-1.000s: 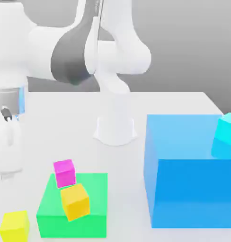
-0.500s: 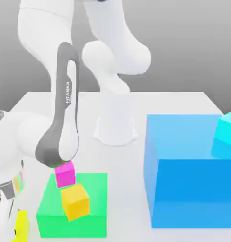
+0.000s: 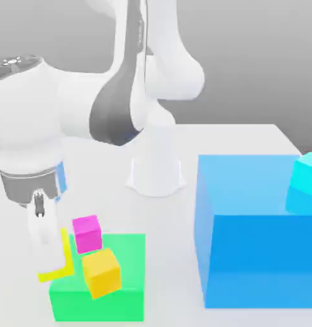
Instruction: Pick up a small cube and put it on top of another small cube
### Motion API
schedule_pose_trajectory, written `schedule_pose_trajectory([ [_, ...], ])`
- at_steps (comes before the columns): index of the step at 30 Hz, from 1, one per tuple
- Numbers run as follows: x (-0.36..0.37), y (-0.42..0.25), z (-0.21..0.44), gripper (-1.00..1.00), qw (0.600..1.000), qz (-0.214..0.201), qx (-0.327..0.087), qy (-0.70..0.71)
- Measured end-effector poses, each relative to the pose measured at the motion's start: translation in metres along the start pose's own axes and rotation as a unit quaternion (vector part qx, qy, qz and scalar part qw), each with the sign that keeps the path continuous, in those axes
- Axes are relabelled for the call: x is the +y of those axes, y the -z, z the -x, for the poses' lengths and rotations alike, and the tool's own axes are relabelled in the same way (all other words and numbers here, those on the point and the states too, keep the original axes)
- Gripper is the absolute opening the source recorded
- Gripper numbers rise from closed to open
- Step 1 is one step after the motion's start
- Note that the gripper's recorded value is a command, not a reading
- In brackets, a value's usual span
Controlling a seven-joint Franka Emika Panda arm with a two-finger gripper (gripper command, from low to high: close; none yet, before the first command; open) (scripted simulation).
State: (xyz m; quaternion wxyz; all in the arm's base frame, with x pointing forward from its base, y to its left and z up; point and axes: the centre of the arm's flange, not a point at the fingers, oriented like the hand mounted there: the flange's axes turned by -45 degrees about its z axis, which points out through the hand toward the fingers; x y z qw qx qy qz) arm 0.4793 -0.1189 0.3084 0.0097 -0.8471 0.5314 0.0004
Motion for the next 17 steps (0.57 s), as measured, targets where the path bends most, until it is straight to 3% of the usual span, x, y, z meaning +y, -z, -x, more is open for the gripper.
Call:
schedule_pose_trajectory([
  [2,-0.007,0.016,0.026,-1.0,1.0,0.004,0.003,0.028],
  [6,0.001,-0.028,0.024,-1.0,1.0,0.007,0.005,0.023],
  [7,0.0,-0.036,0.026,1.0,1.0,0.007,0.005,0.026],
  [13,0.0,-0.04,0.027,1.0,1.0,0.008,0.005,0.027],
  [17,-0.001,0.005,0.026,1.0,1.0,0.008,0.006,0.026],
])
